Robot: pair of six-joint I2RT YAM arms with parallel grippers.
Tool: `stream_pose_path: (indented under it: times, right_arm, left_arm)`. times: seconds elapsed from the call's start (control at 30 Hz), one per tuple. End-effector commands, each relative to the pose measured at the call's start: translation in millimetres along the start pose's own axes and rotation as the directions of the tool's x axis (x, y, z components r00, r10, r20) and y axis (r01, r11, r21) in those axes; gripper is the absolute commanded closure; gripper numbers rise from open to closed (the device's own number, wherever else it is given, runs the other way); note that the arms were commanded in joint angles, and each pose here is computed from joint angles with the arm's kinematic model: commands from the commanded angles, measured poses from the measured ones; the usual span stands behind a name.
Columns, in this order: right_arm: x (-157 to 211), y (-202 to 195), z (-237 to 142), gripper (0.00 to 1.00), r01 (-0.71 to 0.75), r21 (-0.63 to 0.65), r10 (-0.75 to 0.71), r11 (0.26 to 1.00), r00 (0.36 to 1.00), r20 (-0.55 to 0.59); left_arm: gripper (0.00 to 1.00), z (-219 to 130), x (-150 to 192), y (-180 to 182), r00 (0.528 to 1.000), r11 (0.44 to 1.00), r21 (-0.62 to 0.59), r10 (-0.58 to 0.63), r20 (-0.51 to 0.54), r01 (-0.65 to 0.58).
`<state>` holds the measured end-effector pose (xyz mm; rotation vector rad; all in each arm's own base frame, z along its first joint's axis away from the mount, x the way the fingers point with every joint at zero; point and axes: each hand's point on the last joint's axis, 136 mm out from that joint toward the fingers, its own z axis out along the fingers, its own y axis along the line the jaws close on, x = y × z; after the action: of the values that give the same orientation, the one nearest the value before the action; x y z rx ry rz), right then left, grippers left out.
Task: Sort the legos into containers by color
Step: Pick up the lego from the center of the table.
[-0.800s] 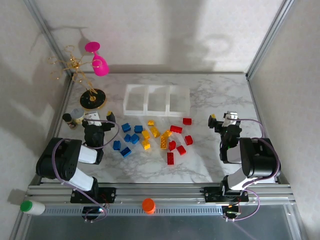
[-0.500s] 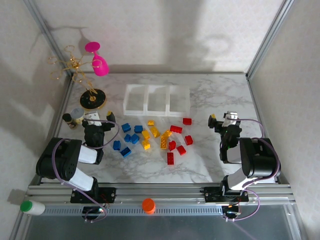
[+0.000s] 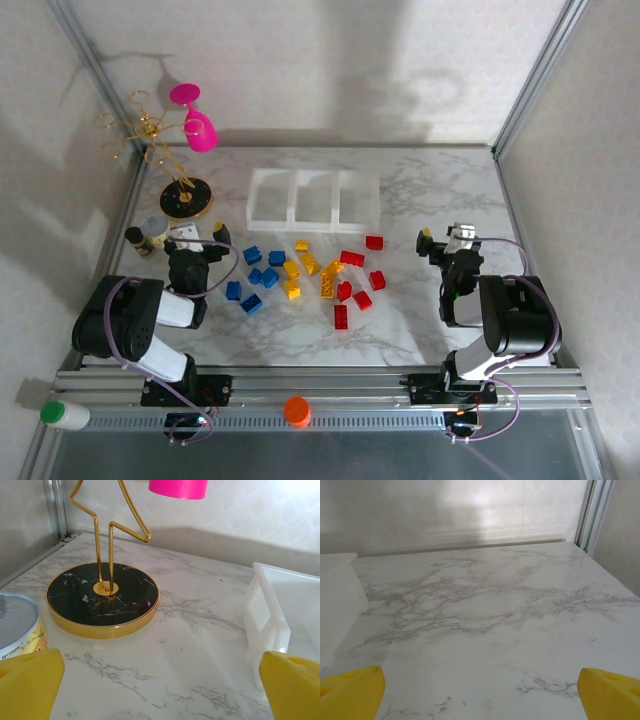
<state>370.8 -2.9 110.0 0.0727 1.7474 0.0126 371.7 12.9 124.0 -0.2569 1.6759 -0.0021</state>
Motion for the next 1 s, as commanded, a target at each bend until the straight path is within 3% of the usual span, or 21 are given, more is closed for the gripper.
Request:
stream_pose_path:
  times: [0.0,0.37,0.5,0.67,0.97]
  right_arm:
    - [-14,2,2,0.01,0.01,-0.011,-0.009,1.0,0.999,0.047]
    - [-14,2,2,0.01,0.01,-0.012,-0.009,1.0,0.999,0.049]
    - [-19,7,2,0.01,0.02,-0.032,-0.018,0.999,0.999,0.049]
    - [-29,2,-2,0.01,0.003,-0.005,-0.003,1.0,0.999,0.05]
    - [-44,-17,2,0.01,-0.211,0.139,0.227,0.968,0.967,-0.112]
  left_arm:
    - [0.0,4,-5,-2,1.0,1.0,0.018,0.007,0.008,-0.007]
    - [0.0,4,-7,-2,1.0,1.0,0.016,0.007,0.012,-0.008]
    - [0.0,10,-12,-11,0.999,0.999,0.035,0.038,-0.037,-0.037]
    - [0.0,2,-24,-8,0.999,1.0,0.007,-0.011,-0.039,0.011]
    - [0.0,-15,-57,-10,0.985,0.988,-0.012,-0.154,-0.075,0.154]
